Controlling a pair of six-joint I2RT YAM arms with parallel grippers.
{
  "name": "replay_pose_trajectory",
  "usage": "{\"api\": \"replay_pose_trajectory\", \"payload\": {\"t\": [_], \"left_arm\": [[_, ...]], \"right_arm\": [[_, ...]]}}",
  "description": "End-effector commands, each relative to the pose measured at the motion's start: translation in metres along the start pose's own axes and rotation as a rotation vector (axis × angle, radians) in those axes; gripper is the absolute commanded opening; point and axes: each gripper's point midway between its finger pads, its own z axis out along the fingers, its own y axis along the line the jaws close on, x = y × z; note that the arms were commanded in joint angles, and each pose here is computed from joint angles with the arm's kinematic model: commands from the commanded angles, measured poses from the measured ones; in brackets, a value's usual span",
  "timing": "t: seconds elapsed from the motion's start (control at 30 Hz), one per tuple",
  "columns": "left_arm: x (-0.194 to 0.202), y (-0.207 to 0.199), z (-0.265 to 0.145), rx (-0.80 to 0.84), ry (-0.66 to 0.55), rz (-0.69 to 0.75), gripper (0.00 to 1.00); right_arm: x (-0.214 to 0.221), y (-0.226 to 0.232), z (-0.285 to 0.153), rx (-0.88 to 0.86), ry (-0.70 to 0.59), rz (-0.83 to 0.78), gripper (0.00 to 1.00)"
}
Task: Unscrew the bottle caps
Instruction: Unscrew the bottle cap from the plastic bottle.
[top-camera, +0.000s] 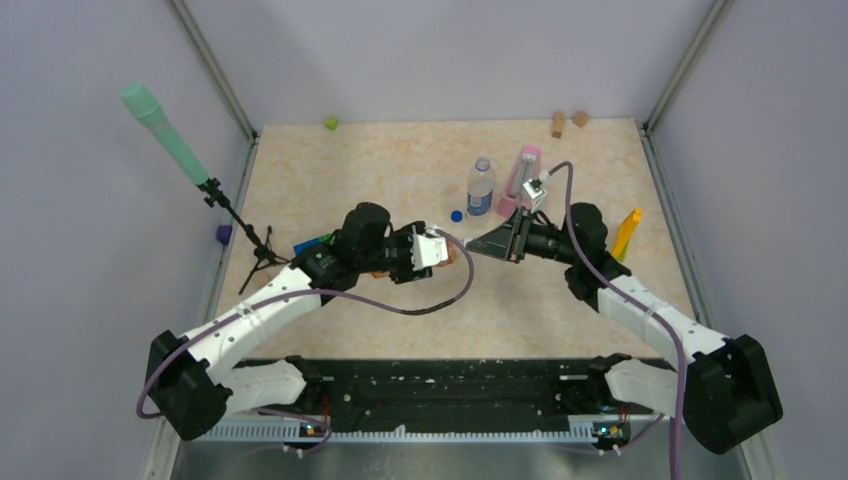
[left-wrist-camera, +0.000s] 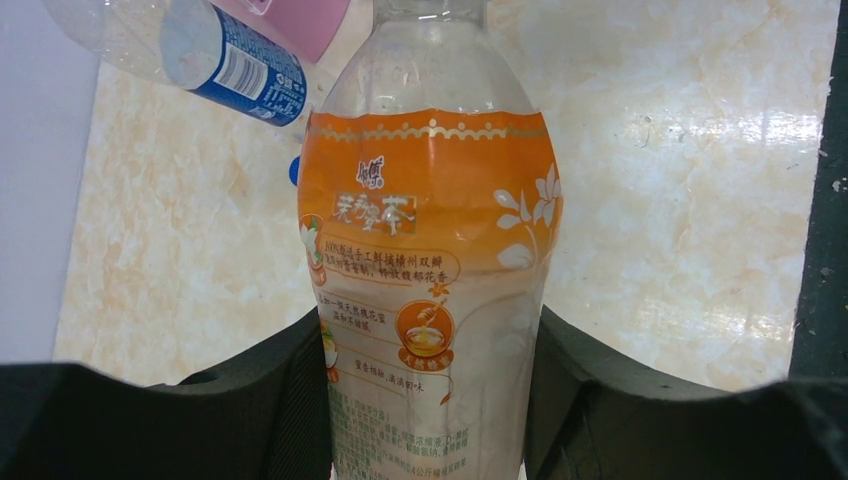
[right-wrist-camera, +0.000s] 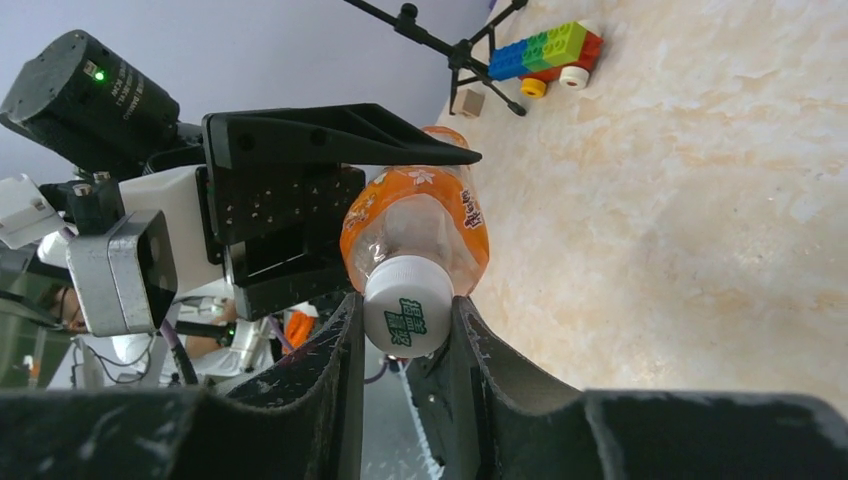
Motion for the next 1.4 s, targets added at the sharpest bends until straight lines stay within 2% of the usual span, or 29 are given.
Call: {"api": "replay_pose_trajectory", "payload": {"t": [0.0,0.3,0.4,0.57,0.67,0.7,0.73,0.77,0.8,0.83,0.97,1.07,1.2,1.3,1.37], "left_arm": [[-0.025,0.005,0.0,0.01,-0.073,-0.01,0.0],[-0.042,-0.016,-0.005,0.152,-0.153,-0.064,0.0],[-0.048,-0.02,-0.008,0.187,-0.176,-0.07,0.0],[-0.049,-0.029,-0.01,0.242,-0.167,-0.084,0.0],[-0.043,-0.028,-0.01,0.229,-0.135,-0.086,0.0],[-0.04,-0.025,-0.01,0.208,-0.123,-0.084,0.0],[-0.036,-0.02,-0.01,0.178,-0.109,-0.079,0.0],[-0.033,-0.015,-0.01,0.143,-0.098,-0.072,0.0],[-0.03,-0.01,-0.01,0.108,-0.089,-0.066,0.0],[-0.028,-0.005,-0.011,0.072,-0.085,-0.054,0.0],[-0.026,0.01,-0.013,-0.031,-0.096,-0.003,0.0],[-0.031,0.02,-0.015,-0.087,-0.108,0.029,0.0],[-0.039,0.026,-0.016,-0.135,-0.134,0.069,0.0],[-0.04,0.026,-0.014,-0.146,-0.131,0.087,0.0],[-0.04,0.024,-0.012,-0.144,-0.126,0.096,0.0]], "right_arm": [[-0.003,0.023,-0.003,-0.072,0.015,-0.221,0.0],[0.013,0.038,-0.02,-0.266,-0.005,-0.796,0.0],[0.022,0.034,-0.023,-0.32,0.027,-0.996,0.0],[0.017,0.02,-0.021,-0.309,0.053,-1.29,0.0],[0.009,0.021,-0.021,-0.293,0.027,-1.376,0.0],[0.006,0.023,-0.021,-0.283,0.003,-1.367,0.0],[0.001,0.027,-0.022,-0.264,-0.038,-1.329,0.07],[-0.004,0.031,-0.023,-0.238,-0.09,-1.268,0.21],[-0.009,0.033,-0.025,-0.207,-0.137,-1.205,0.39],[-0.015,0.034,-0.028,-0.172,-0.185,-1.133,0.46],[-0.035,0.042,-0.04,-0.089,-0.366,-0.781,0.56],[-0.045,0.043,-0.042,-0.042,-0.407,-0.475,0.57],[-0.05,0.036,-0.031,0.034,-0.347,-0.16,0.57],[-0.041,0.047,-0.02,-0.041,-0.258,-0.054,0.6],[-0.038,0.055,-0.016,-0.084,-0.212,-0.045,0.63]]}}
